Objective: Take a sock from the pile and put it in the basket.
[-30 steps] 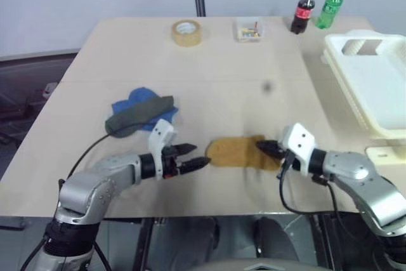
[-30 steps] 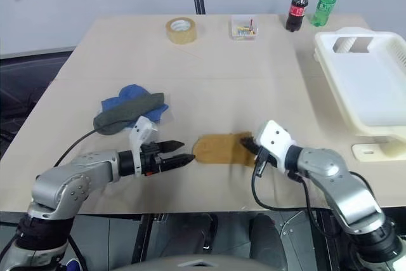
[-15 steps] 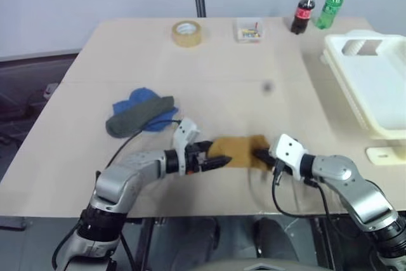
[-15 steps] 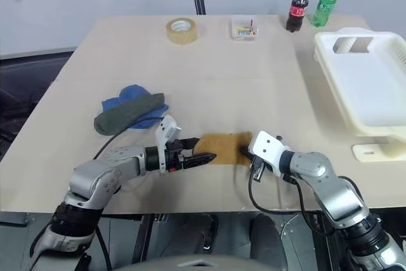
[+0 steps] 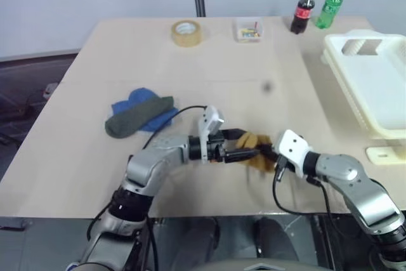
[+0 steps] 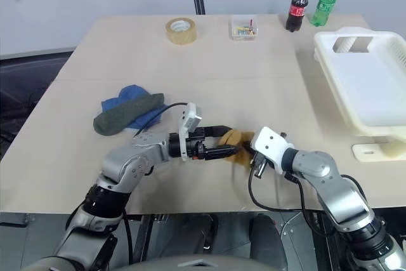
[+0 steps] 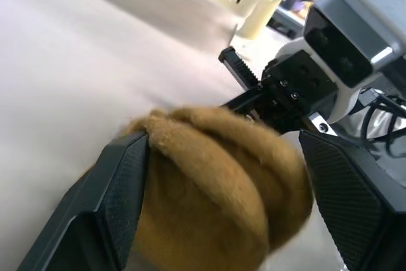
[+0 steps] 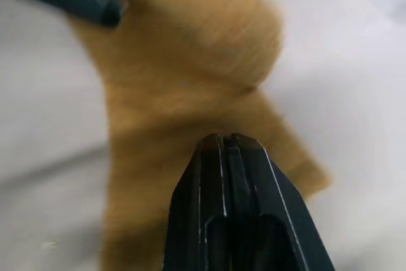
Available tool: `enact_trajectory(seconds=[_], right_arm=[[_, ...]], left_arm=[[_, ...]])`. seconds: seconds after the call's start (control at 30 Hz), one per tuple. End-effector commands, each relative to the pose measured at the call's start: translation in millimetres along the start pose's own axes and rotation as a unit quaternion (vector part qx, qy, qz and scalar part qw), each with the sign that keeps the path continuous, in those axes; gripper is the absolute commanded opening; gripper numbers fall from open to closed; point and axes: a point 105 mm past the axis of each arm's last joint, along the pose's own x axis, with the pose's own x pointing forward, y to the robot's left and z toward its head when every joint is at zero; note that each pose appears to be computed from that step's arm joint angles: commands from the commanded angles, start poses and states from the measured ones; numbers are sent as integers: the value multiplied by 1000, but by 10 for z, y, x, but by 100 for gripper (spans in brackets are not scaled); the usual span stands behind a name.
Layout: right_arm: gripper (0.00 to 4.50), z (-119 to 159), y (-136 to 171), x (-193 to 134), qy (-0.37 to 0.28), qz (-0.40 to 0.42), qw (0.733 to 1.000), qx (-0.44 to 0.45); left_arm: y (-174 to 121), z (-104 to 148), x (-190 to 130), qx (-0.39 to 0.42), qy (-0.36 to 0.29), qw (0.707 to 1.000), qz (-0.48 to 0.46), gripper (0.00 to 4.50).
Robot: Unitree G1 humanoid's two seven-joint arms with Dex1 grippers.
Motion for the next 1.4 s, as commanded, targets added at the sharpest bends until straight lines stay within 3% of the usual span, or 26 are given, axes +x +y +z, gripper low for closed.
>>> enact_trajectory(seconds=[0.03, 0.23, 0.53, 0.93, 1.03, 1.2, 1.27, 1.4], right_arm=[[12, 156, -44, -97, -17, -20, 1000, -17], [12, 282, -88, -324, -8, -57, 998, -4], [12, 13, 15, -704, 82, -115, 989, 41], [12, -213, 76, -1039, 145, -176, 970, 82], [12, -231, 57, -1086, 151, -184, 968, 81], [12, -210, 12, -1107, 140, -204, 965, 86], [12, -158, 16, -1056, 119, -203, 967, 93], [12, -25, -25, -920, 69, -207, 968, 126]], left_arm=[[-47, 47, 132, 9, -8, 1000, -24, 395], [-73, 34, 402, -9, -11, 998, -63, 395], [-157, -257, 793, 24, 45, 993, -110, 395], [-183, -243, 854, 155, 88, 972, -153, 395], [-190, -249, 881, 153, 89, 971, -162, 395], [-163, -709, 893, 166, 173, 953, -184, 395], [-131, -588, 888, 159, 145, 960, -179, 395], [-23, -105, 711, 150, 66, 973, -160, 395]])
